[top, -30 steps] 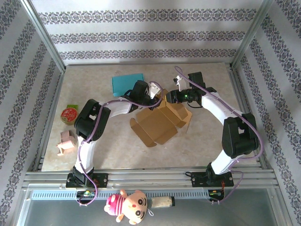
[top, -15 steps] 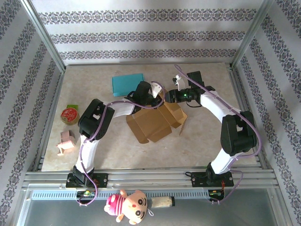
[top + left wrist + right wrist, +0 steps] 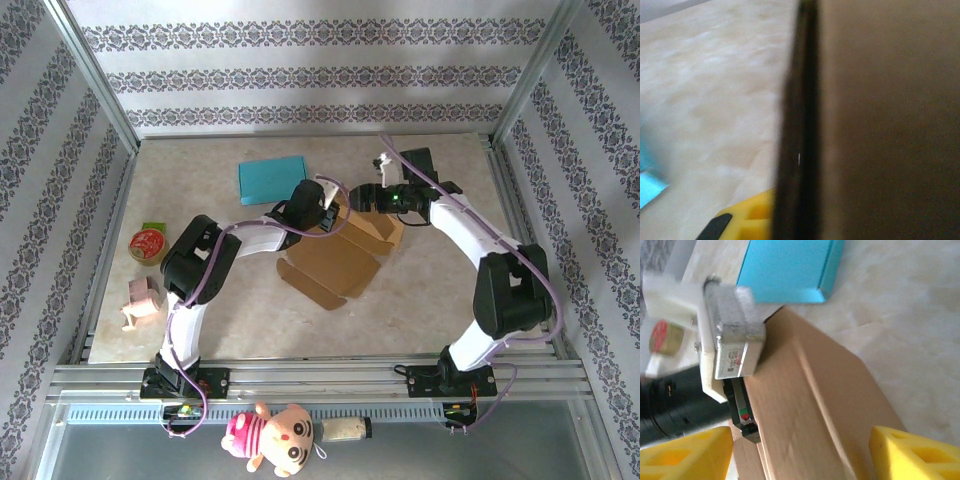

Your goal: Fold the paper box

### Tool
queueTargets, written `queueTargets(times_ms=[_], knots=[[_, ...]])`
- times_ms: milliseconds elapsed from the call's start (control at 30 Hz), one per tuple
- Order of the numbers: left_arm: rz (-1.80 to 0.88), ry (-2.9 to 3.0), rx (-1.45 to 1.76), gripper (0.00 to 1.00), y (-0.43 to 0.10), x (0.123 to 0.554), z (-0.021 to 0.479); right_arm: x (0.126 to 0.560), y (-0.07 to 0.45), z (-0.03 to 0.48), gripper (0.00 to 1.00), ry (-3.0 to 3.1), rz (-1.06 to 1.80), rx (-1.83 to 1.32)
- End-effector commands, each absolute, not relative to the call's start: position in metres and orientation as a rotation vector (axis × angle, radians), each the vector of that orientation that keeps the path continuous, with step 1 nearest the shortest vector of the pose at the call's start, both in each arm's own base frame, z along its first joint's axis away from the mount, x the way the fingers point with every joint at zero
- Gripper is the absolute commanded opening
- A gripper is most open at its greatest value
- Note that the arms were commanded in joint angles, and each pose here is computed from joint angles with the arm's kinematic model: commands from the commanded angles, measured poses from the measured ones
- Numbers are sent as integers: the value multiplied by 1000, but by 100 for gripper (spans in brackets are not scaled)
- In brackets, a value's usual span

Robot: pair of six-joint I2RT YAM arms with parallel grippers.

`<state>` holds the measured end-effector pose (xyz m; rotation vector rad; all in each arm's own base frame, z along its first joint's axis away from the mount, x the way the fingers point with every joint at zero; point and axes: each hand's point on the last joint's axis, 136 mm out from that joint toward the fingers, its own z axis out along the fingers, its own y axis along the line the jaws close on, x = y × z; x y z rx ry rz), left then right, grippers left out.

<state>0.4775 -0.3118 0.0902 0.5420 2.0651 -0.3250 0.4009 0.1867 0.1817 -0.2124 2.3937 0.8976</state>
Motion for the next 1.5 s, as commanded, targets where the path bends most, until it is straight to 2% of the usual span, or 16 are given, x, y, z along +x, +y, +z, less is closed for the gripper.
queueTargets(times_ms=[0,167,233,267,400,533,833,967,1067,1267,1467], knots=[[-83,2102,295,0,-266,482,99,416,152,232,72,2315,794,176],[43,2110,89,0,-252,466,105,403,135,248,71,2319,771,391],[48,2117,35,3,-257,457,105,396,138,250,71,2325,779,411],[35,2118,19,8,-262,452,105,393,139,250,71,2329,767,422],[-72,2115,18,39,-280,436,110,384,141,244,73,2351,736,411],[-158,2137,24,52,-280,420,118,381,142,230,72,2386,708,442],[-433,2181,24,56,-269,367,172,396,158,197,69,2473,694,436],[-682,2166,-72,57,-263,381,203,401,158,186,75,2489,680,467],[-773,2191,-55,61,-266,404,210,401,163,178,76,2497,710,465],[-888,2231,-70,65,-273,441,189,405,172,172,59,2491,791,451],[-964,2296,-53,65,-286,448,170,404,177,175,46,2471,876,451]])
